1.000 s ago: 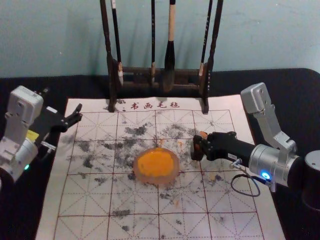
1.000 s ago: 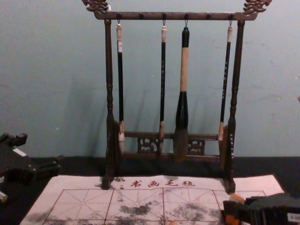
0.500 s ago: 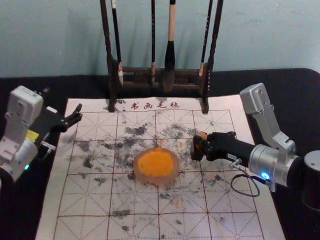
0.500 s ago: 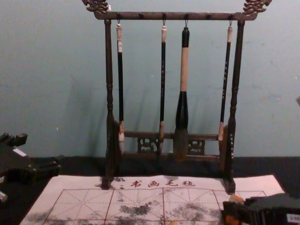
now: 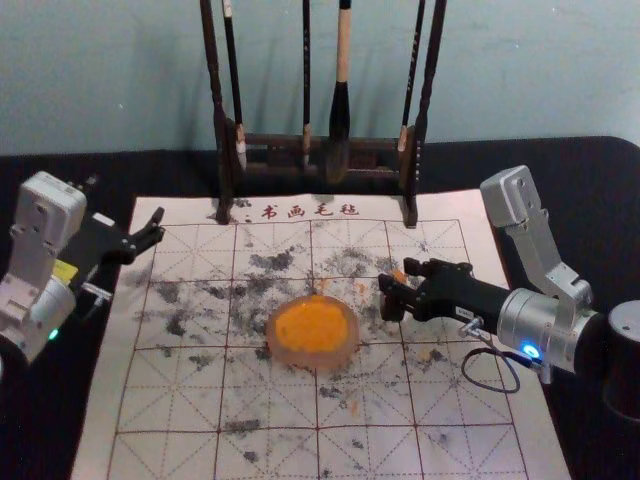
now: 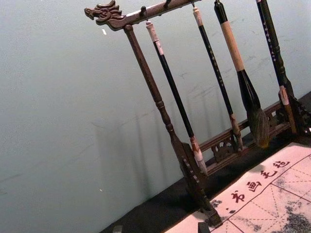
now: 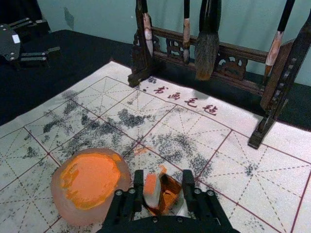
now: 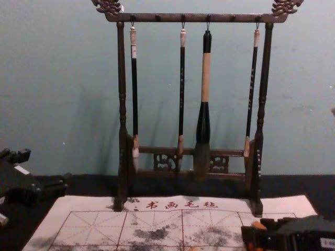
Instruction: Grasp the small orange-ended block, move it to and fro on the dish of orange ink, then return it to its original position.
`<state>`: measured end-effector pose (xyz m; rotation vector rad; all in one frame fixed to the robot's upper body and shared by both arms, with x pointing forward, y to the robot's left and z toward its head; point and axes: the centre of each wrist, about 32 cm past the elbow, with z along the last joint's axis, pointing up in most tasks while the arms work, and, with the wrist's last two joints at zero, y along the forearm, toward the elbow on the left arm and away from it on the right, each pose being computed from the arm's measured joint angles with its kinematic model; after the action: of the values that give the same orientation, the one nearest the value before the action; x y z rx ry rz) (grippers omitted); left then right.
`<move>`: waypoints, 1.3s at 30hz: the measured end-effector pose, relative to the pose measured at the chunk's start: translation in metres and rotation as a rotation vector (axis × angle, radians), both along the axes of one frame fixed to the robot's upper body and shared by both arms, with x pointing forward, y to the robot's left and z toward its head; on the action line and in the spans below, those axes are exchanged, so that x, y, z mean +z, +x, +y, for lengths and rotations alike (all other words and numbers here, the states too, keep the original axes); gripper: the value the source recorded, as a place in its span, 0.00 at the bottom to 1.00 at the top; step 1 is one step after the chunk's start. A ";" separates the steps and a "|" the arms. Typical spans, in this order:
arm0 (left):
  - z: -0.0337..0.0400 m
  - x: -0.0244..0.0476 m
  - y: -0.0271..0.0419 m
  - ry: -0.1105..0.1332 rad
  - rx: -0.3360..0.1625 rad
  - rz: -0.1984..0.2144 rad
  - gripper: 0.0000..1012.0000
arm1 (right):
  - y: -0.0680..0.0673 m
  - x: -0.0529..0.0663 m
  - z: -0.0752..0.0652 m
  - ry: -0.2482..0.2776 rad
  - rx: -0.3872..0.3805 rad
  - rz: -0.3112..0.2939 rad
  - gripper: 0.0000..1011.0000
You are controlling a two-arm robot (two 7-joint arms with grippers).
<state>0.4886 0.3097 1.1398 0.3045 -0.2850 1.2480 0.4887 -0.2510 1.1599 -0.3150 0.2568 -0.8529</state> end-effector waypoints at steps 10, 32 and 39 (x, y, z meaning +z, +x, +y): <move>0.0000 0.0000 0.0000 0.000 0.000 0.000 0.99 | 0.000 0.000 0.000 0.001 0.000 0.000 0.77; 0.0000 0.0000 0.0000 0.000 0.000 0.000 0.99 | -0.009 0.004 -0.003 0.036 -0.074 -0.366 0.99; 0.0000 0.0000 0.0000 0.000 0.000 0.000 0.99 | -0.010 -0.012 -0.010 -0.087 -0.274 -0.564 0.99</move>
<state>0.4886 0.3097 1.1398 0.3045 -0.2850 1.2480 0.4783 -0.2615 1.1482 -0.1098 -0.2691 -1.1885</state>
